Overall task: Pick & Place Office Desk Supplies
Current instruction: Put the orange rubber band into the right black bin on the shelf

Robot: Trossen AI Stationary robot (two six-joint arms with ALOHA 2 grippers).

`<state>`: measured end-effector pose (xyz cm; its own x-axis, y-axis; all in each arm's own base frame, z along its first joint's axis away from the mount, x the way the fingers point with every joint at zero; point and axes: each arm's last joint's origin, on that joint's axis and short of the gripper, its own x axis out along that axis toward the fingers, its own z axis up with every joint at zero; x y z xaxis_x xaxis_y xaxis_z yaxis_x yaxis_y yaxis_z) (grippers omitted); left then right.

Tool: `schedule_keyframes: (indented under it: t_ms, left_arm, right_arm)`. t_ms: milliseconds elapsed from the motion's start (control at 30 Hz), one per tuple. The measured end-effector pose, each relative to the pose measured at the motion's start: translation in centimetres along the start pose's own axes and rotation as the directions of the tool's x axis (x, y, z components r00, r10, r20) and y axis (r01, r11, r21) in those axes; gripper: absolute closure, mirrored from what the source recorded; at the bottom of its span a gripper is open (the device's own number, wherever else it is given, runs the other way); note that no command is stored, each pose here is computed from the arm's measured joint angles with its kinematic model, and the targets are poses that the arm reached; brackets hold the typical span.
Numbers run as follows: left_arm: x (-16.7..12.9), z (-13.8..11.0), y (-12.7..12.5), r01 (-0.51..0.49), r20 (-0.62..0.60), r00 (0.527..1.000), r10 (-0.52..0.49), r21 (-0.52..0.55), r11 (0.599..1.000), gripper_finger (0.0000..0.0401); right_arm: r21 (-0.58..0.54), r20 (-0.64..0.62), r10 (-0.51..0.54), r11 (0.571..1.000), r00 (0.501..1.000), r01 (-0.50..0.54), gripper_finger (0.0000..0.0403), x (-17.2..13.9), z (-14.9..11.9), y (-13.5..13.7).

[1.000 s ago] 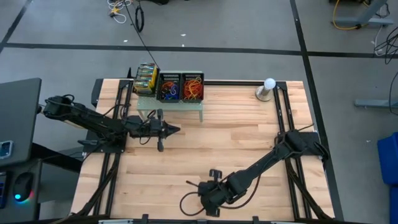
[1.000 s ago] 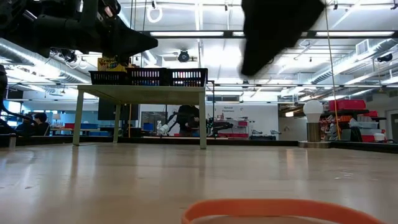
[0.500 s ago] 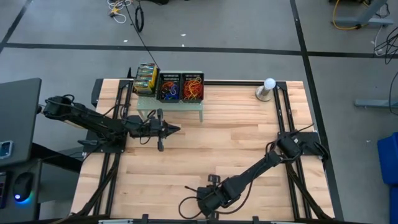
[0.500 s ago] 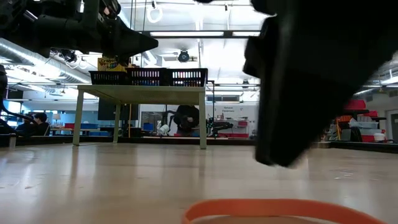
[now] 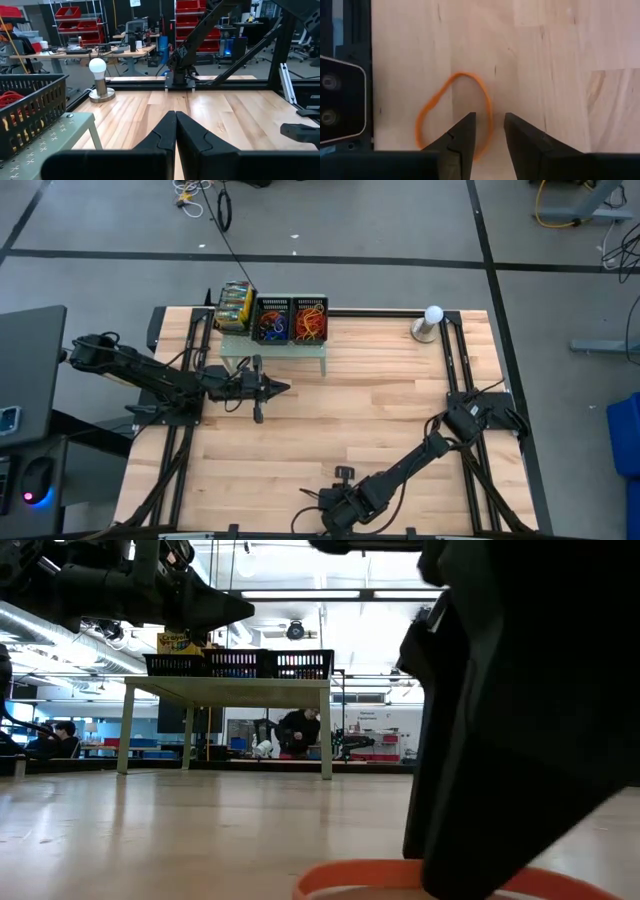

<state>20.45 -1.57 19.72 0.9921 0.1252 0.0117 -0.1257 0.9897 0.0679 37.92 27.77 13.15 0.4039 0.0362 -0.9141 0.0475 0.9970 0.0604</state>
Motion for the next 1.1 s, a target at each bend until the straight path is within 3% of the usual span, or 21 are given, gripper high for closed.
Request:
schedule_keyframes:
  t_ms: [167,400,633,867,1100]
  left_arm:
    - [0.0,0.0,0.0,0.000,0.001,1.000,0.000,0.000,1.000,0.0388]
    - [0.0,0.0,0.0,0.000,0.001,1.000,0.000,-0.001,1.000,0.0388]
    - [0.0,0.0,0.0,0.000,0.001,1.000,0.000,0.000,1.000,0.0388]
    - [0.0,0.0,0.0,0.000,0.000,1.000,0.000,0.000,1.000,0.0388]
    - [0.0,0.0,0.0,0.000,0.001,1.000,0.000,-0.001,1.000,0.0388]
  right_arm:
    - [-0.009,0.009,-0.014,1.000,1.000,0.015,0.0300,0.2,0.0,0.0]
    - [-0.030,0.007,-0.023,0.999,1.000,0.023,0.0392,0.3,0.0,-0.2]
    - [-0.083,-0.026,-0.050,0.995,0.998,0.048,0.0399,-0.7,0.7,-1.7]
    - [-0.075,-0.005,-0.117,0.990,0.993,0.116,0.0400,-4.4,3.4,-5.5]
    - [-0.035,0.093,-0.198,0.979,0.976,0.202,0.0401,-10.2,6.2,-10.4]
